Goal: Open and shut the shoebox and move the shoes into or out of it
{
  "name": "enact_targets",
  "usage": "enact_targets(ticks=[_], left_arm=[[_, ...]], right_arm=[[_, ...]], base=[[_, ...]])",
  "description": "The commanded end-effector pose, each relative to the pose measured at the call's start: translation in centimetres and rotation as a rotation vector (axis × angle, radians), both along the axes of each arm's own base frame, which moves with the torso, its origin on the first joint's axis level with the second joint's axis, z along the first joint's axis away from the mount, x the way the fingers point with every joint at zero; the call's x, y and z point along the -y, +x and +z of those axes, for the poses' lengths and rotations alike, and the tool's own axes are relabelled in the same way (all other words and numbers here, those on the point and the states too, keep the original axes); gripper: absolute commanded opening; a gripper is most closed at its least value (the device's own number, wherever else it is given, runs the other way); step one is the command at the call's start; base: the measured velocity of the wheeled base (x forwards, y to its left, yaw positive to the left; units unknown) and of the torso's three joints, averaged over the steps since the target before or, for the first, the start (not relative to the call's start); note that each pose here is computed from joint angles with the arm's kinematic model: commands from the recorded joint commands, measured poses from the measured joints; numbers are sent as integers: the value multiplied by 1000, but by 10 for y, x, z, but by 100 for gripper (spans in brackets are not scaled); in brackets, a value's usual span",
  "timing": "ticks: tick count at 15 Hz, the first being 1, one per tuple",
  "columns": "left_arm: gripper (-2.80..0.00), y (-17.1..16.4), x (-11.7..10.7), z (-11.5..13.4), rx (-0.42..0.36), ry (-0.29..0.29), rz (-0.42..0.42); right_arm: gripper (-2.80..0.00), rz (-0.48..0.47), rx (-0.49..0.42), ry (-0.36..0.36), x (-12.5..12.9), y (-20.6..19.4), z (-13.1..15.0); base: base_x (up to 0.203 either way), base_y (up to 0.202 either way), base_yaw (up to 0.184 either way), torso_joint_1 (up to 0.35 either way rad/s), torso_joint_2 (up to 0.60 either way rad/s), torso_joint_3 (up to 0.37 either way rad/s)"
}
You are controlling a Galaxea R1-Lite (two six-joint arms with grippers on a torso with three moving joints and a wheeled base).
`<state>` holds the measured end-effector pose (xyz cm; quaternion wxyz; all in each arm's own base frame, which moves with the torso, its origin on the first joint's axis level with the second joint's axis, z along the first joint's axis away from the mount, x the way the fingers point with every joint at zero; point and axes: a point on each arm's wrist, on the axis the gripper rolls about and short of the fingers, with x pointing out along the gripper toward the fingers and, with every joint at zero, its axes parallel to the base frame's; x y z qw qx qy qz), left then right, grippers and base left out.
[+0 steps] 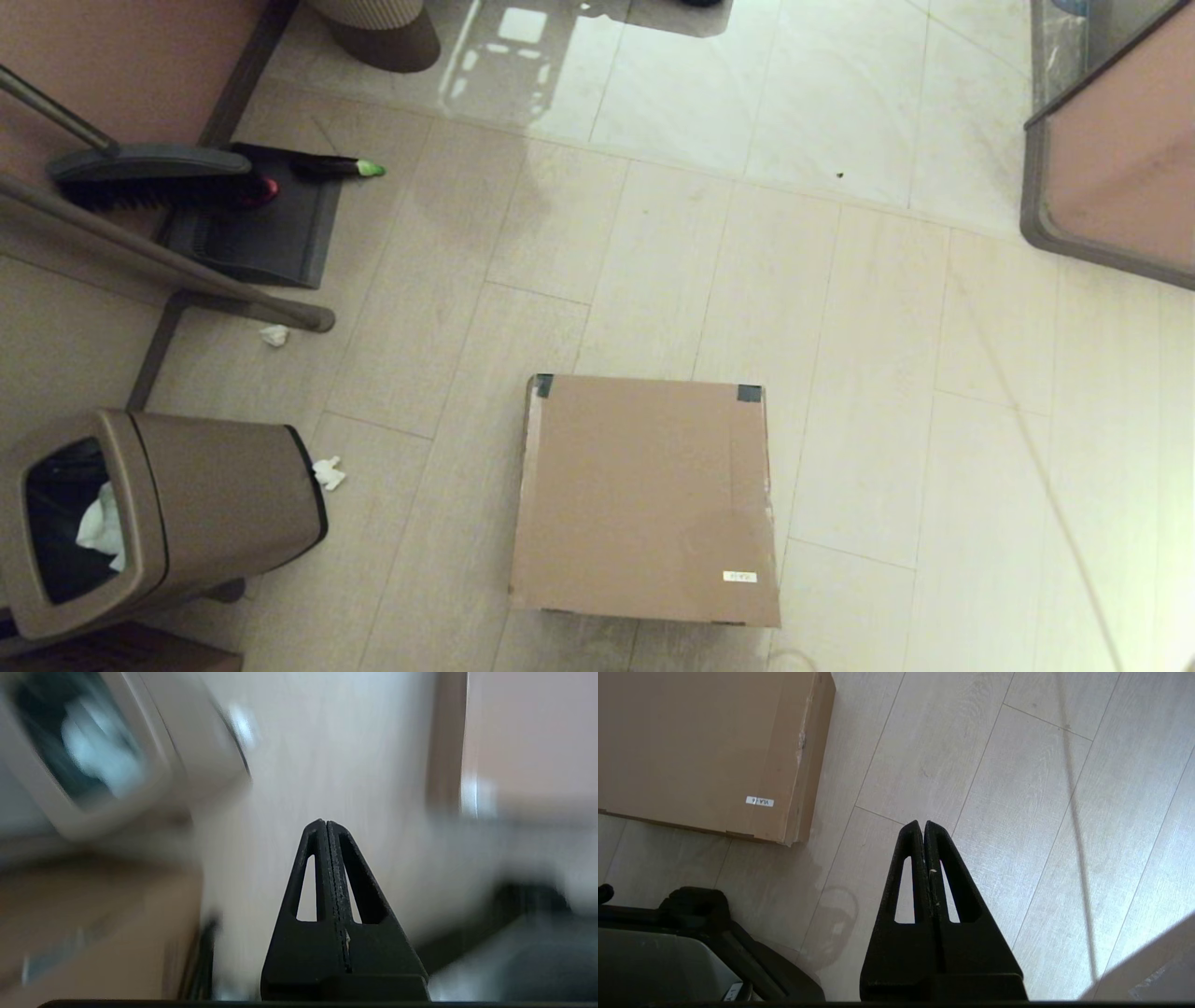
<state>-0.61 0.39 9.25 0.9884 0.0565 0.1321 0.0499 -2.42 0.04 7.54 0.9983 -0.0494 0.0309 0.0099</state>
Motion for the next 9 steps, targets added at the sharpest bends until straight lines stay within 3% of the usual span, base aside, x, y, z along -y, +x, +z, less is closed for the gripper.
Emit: enact_targets(ticks=[1,3,5,9], left_arm=[[-280,-15,1,-7,40,-4,-23],[-280,-28,2,-10,105,-5,-45],[-280,-27,4,-17,82,-21,-105],[-280,-26,4,-17,106,-46,-104]], right_arm=[[-280,0,12,0,0,-1,0],[-280,0,12,-1,0,-1,0],[-280,-2,11,14,0,-1,-1],[-280,0,58,13,0,1,0]], base=[[0,0,0,0,0,0],[0,0,0,0,0,0],[0,0,0,0,0,0],[0,0,0,0,0,0]])
